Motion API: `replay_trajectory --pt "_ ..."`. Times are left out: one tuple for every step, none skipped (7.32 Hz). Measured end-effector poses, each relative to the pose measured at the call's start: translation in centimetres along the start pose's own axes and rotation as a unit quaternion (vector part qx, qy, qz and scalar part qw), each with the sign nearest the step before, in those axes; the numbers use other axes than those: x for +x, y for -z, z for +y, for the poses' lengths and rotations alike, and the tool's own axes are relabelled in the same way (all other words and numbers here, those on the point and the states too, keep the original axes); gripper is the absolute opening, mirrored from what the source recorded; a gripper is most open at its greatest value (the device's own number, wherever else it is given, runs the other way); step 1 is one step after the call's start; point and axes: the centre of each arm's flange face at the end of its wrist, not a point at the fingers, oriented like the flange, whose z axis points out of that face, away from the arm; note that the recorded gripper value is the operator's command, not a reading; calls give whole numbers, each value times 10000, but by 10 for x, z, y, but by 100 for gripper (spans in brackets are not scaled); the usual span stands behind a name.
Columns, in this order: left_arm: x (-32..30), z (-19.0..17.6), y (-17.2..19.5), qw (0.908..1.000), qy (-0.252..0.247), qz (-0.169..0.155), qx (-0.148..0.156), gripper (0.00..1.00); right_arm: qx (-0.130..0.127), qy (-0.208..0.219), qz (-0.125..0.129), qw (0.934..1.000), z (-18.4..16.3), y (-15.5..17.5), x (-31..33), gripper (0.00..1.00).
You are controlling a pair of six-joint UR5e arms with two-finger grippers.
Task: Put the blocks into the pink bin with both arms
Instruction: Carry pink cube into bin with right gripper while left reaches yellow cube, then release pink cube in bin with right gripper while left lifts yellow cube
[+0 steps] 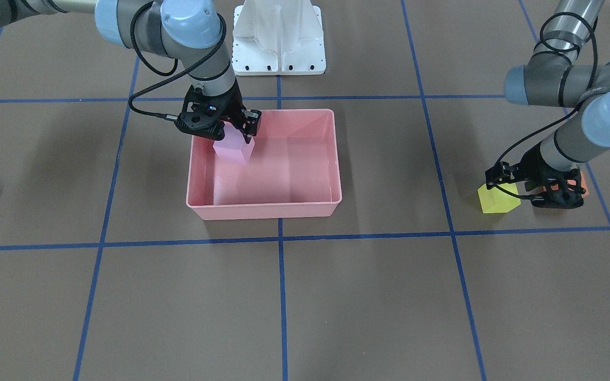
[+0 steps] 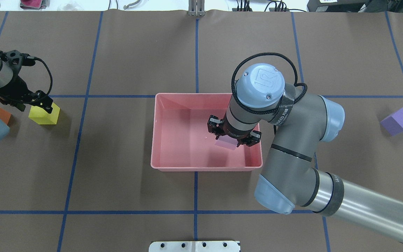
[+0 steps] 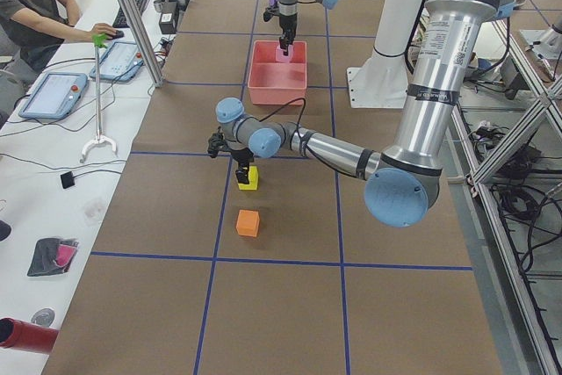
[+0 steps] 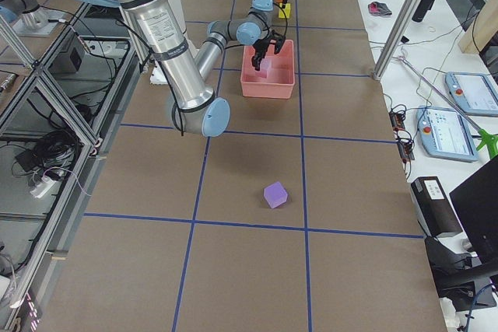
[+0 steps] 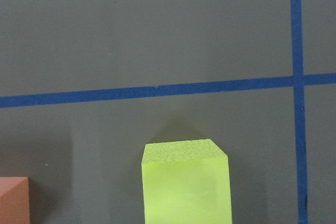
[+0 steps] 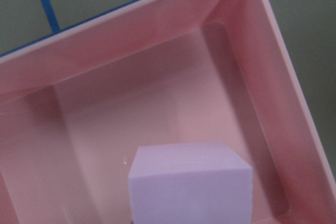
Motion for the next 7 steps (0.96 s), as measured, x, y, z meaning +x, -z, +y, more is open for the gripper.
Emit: replay_trajectory --pt "1 -1 -9 10000 -8 -48 -48 60 -6 15 0 10000 2 -1 0 100" --pt "1 -3 -17 9999 3 -98 -94 1 -4 25 -15 10000 3 0 0 100" --pt "3 -7 -22 9999 16 -115 -122 0 14 13 -72 10000 0 8 2 100" --pt "9 -10 -20 9999 1 -62 -138 0 47 -69 -190 9998 -15 29 13 100" --pt "21 -9 -6 9997 -7 114 -196 0 26 -206 -297 9993 -42 55 40 100" --pt "45 -8 29 9991 55 326 -283 0 -34 -238 -349 9991 -76 78 78 100" --pt "86 -9 79 9983 216 434 -320 0 -15 -98 -316 9995 -112 93 121 100"
